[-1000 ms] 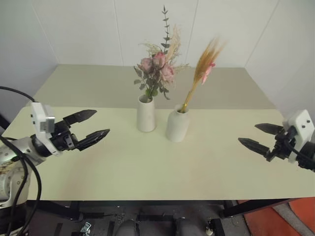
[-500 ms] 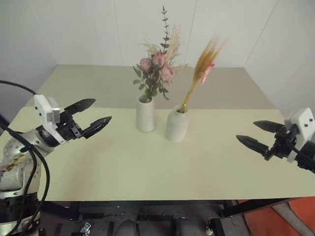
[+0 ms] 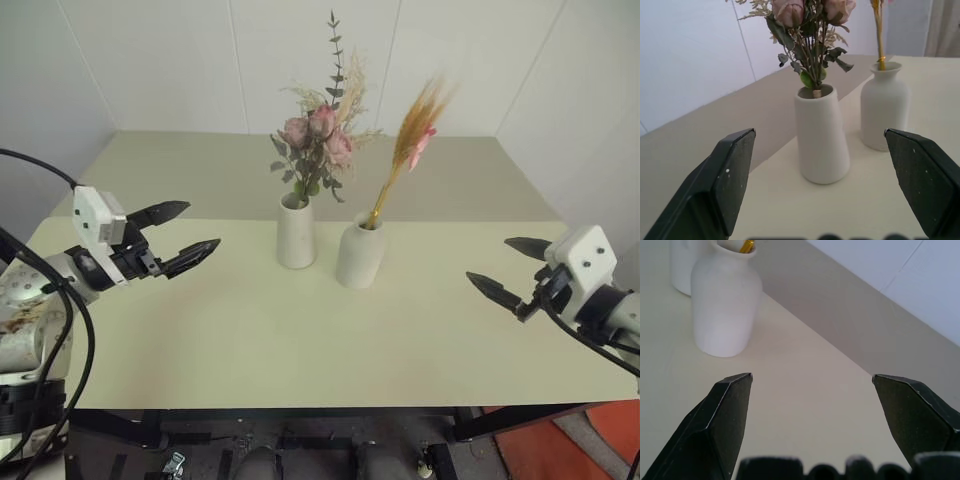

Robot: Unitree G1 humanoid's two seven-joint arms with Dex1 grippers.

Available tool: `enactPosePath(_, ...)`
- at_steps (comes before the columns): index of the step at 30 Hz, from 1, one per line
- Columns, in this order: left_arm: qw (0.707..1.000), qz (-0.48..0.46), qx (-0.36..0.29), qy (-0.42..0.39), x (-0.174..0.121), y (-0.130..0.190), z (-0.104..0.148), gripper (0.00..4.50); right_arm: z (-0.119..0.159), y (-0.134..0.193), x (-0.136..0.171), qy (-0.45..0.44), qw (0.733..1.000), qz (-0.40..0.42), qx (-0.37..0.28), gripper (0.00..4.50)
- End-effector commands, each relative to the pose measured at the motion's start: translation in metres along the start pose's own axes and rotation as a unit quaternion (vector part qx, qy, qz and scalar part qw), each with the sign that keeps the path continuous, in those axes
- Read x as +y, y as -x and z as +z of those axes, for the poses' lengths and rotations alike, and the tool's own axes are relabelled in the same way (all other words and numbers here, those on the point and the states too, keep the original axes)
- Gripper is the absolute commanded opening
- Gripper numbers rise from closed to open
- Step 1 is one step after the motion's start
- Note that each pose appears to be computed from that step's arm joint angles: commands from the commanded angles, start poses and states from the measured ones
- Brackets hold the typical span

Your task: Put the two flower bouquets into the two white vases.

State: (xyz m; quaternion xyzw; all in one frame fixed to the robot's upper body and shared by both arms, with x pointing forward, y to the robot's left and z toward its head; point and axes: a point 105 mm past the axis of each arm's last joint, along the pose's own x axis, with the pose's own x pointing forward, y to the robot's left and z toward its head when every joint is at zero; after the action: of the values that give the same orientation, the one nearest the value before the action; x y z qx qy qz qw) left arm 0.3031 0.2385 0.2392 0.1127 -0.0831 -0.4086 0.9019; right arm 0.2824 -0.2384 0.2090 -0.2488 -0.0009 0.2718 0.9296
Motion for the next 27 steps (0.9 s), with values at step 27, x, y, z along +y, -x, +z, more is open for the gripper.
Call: enactPosePath(27, 0.999, -0.045, -0.005, 0.009, -0.015, 0.017, 0.020, 4.48, -0.005, 0.001, 0.056, -0.071, 0.975, 0.207, 0.046, 4.50)
